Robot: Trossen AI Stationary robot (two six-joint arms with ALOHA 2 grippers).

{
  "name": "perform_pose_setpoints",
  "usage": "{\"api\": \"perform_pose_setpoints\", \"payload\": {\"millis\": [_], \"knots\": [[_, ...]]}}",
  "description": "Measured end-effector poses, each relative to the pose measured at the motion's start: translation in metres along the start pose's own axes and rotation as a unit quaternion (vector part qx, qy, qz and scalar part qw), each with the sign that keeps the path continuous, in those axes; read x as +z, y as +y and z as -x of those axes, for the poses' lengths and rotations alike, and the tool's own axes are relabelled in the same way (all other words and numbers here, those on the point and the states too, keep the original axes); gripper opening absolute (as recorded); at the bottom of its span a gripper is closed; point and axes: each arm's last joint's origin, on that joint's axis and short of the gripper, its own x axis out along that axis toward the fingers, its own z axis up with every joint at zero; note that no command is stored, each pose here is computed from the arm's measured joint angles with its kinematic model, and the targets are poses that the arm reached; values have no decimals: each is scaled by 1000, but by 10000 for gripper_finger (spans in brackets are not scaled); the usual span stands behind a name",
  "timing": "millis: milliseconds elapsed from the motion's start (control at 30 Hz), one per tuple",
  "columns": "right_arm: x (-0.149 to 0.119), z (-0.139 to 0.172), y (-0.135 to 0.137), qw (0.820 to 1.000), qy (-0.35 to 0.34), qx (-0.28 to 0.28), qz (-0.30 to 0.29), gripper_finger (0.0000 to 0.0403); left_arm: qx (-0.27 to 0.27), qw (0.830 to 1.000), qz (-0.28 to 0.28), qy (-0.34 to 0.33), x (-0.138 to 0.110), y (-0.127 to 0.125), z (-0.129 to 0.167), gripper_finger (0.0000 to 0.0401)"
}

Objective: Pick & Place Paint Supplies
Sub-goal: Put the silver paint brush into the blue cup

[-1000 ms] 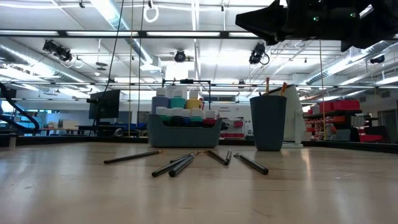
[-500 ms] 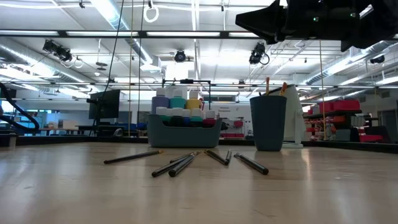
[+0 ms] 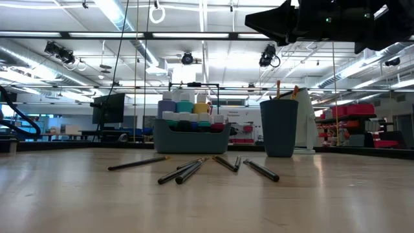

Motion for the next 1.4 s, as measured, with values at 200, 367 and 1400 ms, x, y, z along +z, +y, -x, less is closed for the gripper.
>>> {"api": "perform_pose_setpoints", "payload": {"millis": [200,367,1400], "knots": [[0,0,0,1000,0,0,-1,126,-61,995,10,-75,7,-3,1,17],[0,0,0,1000,0,0,-1,126,-140,974,-7,-180,19,-9,2,7],[-4,-7,5,998,-51,32,-5,126,44,890,-76,-448,152,-51,38,8]]}}
